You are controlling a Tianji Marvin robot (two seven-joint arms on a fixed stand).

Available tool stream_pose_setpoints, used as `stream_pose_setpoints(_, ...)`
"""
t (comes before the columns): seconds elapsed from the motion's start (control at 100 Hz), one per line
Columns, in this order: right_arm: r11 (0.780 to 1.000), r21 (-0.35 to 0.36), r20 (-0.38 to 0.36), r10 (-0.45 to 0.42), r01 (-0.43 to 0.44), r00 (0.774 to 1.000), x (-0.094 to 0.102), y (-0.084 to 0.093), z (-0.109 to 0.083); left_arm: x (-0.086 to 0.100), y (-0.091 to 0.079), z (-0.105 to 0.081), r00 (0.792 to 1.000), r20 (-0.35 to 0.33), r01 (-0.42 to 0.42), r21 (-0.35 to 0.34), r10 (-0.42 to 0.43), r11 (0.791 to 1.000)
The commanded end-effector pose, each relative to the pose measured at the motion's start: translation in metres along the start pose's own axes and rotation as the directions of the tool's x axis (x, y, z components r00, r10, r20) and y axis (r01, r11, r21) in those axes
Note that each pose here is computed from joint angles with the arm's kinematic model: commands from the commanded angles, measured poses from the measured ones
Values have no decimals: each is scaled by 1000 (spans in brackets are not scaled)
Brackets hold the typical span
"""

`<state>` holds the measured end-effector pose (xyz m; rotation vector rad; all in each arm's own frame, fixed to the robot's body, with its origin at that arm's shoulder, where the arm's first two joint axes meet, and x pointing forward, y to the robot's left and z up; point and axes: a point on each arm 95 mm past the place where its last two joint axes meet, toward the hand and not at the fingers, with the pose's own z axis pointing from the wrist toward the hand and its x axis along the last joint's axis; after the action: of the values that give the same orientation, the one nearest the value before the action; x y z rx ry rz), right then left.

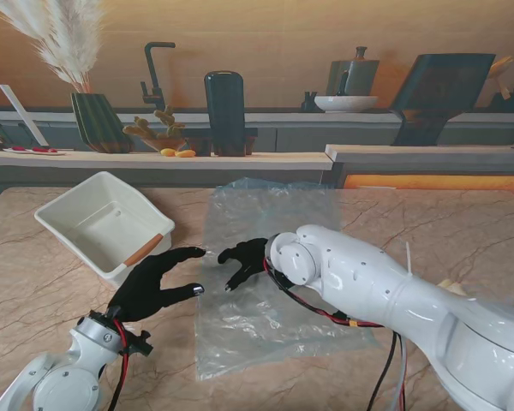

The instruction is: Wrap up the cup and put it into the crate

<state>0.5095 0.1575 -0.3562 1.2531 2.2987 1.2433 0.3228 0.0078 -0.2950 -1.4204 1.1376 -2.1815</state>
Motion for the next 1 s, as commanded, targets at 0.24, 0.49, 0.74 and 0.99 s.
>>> stream_pose_setpoints(0.24, 999, -39, 2, 12, -11, 1000, 3, -6, -7, 0, 3, -1, 1000, -3, 15, -16, -15, 1000)
stream_pose_setpoints(0.49, 994, -88, 50, 63, -59, 997, -2, 2, -14, -2, 4, -1, 1000, 1, 18, -21, -18, 1000)
stream_pose_setpoints(0.74, 988, -142, 43, 65, -59, 997, -3, 7, -23, -2, 4, -1, 1000, 2, 17, -19, -17, 1000)
stream_pose_setpoints(0.99, 972, -229, 8, 60, -56, 998, 0, 11, -44, -2, 3, -1, 1000, 1, 12, -20, -12, 1000)
